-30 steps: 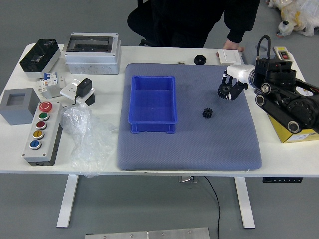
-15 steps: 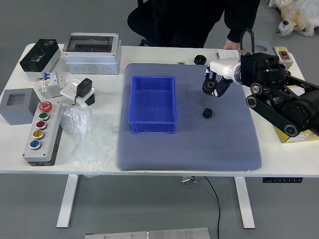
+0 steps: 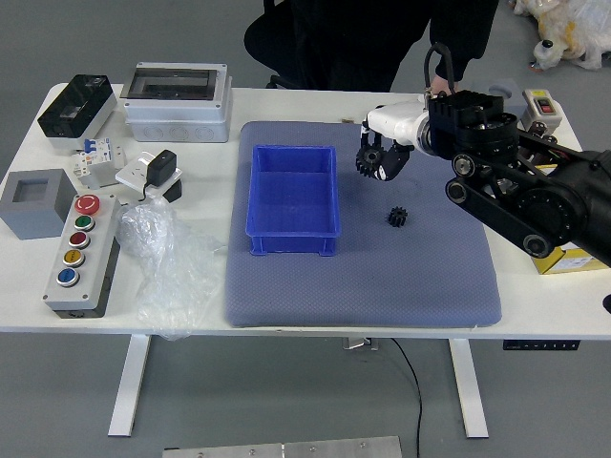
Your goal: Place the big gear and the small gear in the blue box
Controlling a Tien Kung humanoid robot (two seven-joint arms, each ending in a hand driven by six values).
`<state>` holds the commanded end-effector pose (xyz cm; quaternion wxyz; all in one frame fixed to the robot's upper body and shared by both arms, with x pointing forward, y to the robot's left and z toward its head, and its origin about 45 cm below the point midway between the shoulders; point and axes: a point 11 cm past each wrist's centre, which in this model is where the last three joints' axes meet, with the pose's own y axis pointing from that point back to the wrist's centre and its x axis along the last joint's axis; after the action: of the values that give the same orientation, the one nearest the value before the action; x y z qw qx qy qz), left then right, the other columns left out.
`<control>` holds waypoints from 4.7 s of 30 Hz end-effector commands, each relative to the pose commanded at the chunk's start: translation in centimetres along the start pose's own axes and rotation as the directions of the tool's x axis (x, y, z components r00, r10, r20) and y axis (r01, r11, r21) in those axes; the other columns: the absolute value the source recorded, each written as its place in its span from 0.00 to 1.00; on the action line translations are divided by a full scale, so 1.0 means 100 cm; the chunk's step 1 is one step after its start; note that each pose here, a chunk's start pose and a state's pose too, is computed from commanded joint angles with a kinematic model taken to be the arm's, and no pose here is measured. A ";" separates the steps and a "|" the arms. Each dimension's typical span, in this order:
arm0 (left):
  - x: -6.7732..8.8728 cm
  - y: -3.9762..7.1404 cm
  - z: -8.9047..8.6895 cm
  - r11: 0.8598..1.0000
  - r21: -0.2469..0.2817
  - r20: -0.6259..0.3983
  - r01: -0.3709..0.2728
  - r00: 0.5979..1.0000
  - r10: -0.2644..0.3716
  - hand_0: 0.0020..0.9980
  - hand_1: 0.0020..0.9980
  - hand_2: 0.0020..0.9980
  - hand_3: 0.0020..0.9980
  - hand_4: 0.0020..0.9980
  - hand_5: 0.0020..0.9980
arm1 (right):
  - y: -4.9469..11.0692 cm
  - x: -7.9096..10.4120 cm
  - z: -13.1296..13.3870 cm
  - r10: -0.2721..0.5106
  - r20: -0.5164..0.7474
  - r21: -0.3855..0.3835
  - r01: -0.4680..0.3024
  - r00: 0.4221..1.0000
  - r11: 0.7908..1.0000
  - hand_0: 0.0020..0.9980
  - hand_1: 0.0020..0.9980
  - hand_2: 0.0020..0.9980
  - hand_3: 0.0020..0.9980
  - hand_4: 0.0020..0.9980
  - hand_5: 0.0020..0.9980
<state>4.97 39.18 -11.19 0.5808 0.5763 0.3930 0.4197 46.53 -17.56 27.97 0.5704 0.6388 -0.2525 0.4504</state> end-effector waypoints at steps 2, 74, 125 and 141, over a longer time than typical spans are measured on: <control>0.000 0.000 -0.001 1.000 0.003 0.002 0.001 1.000 -0.001 0.86 0.83 0.83 0.78 0.60 0.37 | -0.001 -0.001 -0.003 -0.004 0.001 0.007 0.004 1.000 1.000 0.36 0.36 0.44 0.60 0.57 0.11; -0.006 -0.001 0.026 1.000 -0.024 0.060 0.011 0.998 -0.010 0.86 0.83 0.83 0.78 0.60 0.37 | -0.022 -0.006 -0.089 -0.051 0.065 0.159 0.040 0.997 0.987 0.36 0.47 0.59 0.81 0.82 0.33; -0.006 -0.001 0.014 1.000 -0.023 0.009 0.011 1.000 -0.010 0.86 0.83 0.83 0.78 0.60 0.37 | -0.008 -0.038 0.032 -0.074 0.086 -0.052 0.078 0.994 0.996 0.48 0.52 0.62 0.76 0.82 0.34; -0.010 -0.002 0.015 0.999 -0.027 0.011 0.018 1.000 -0.018 0.86 0.83 0.83 0.78 0.60 0.37 | -0.008 -0.059 0.047 -0.087 0.126 -0.075 0.097 0.988 0.992 0.54 0.54 0.65 0.75 0.80 0.31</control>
<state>6.08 37.74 -11.42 0.5942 0.5671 0.3896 0.4166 45.82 -23.02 22.75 0.5996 0.6525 -0.2751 0.3729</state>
